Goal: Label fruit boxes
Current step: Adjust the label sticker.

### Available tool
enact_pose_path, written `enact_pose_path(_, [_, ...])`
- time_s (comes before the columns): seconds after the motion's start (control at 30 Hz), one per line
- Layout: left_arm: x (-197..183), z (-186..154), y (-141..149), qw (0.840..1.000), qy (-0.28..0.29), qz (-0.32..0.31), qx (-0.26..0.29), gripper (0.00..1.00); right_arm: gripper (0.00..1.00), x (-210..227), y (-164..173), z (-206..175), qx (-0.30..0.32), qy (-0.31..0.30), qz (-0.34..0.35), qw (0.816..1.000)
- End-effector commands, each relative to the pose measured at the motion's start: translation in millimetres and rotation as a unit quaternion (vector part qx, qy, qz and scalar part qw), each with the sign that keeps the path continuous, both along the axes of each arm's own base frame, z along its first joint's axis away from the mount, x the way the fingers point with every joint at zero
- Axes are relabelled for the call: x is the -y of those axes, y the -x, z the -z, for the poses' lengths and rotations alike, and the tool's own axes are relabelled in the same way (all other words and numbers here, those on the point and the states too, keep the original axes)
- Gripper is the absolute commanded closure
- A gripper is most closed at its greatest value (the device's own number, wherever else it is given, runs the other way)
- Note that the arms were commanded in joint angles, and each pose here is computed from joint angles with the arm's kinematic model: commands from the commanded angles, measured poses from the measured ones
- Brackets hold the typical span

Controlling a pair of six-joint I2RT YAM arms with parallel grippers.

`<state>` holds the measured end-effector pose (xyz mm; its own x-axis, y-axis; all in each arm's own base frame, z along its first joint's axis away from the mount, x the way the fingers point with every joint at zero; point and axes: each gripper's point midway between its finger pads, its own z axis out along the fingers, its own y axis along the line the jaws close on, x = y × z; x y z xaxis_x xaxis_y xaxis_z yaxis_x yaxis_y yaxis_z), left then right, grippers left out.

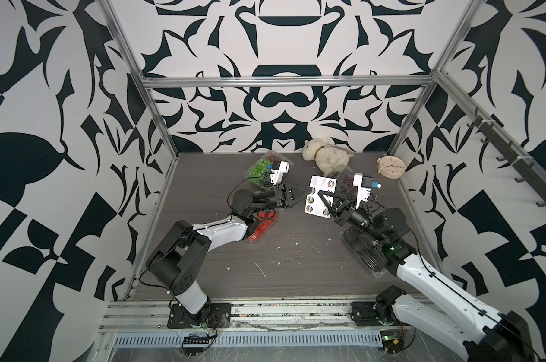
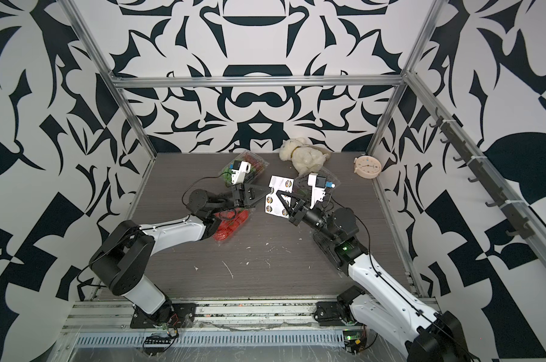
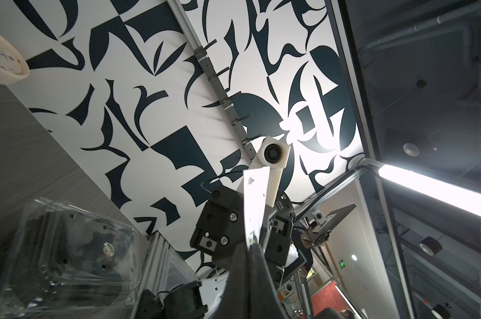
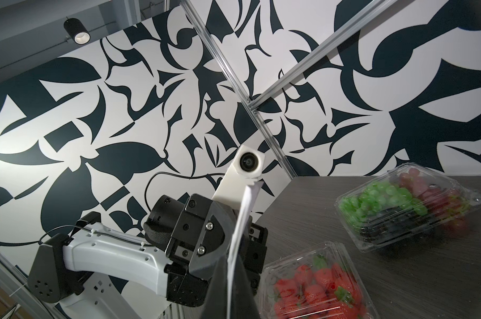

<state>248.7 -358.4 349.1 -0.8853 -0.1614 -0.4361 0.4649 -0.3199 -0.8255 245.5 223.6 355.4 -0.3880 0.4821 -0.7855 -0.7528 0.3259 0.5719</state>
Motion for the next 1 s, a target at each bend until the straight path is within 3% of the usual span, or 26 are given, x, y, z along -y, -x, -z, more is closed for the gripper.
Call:
enact_pose_path(0.0, [0,-25,14,0.999,0.022,0.013,0.043,1.0,1.0,0,9,-27,0.044,-0.017,-0.011,0.999])
enact_pose_path(0.97, [5,-30,29,0.997,0.026,0.028,0.065,1.0,1.0,-3,3,-19,0.031,-0.008,-0.009,0.999])
